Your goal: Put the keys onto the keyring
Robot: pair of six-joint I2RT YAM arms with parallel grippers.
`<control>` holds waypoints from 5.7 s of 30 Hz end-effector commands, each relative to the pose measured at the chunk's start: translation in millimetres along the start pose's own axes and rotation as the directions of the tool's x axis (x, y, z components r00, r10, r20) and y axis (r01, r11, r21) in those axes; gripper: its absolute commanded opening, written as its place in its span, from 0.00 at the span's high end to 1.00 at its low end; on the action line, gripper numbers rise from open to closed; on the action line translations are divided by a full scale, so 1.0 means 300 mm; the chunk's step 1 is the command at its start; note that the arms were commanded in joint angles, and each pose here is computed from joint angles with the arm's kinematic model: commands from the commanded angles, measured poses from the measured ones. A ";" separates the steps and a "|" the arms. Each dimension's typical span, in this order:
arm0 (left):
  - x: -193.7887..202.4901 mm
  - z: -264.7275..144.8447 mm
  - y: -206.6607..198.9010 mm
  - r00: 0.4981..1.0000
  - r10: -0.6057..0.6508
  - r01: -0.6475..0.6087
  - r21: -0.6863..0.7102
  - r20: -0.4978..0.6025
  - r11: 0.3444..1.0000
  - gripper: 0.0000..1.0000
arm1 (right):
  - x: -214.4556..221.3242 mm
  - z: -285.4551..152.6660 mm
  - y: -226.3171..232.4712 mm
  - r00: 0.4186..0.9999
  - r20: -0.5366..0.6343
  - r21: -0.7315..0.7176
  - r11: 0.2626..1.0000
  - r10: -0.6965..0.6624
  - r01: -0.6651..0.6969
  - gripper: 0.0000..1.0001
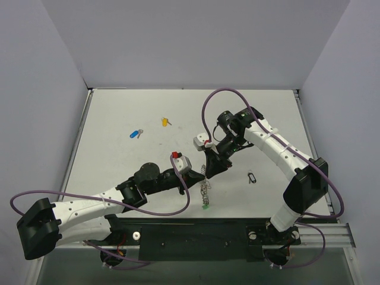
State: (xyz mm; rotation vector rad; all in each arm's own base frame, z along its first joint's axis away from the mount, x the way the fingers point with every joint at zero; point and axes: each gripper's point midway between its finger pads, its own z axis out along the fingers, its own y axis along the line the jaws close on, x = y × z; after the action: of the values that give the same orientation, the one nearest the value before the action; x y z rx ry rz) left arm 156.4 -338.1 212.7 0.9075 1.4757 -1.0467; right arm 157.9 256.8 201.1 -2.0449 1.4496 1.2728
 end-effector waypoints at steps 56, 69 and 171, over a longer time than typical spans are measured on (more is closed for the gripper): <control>-0.189 -0.033 -0.019 0.959 -0.059 0.055 0.020 0.279 0.998 1.00 | -0.020 -0.002 0.060 0.996 0.047 -0.016 0.997 0.081 -0.081 1.00; -0.106 -0.014 -0.010 0.992 0.054 -0.056 0.015 0.115 0.998 1.00 | -0.028 -0.099 0.028 0.988 0.004 0.112 0.982 0.156 -0.155 0.60; -0.184 -0.016 -0.016 0.925 -0.284 0.248 0.166 0.252 0.954 0.70 | -0.103 -0.083 0.012 0.948 0.212 0.155 0.949 0.239 -0.274 1.00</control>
State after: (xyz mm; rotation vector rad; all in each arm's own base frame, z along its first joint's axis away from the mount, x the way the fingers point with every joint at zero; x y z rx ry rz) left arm 166.3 -339.1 253.0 0.6328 1.4030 -1.3912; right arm 172.0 253.7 223.2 -1.6512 1.7644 1.2491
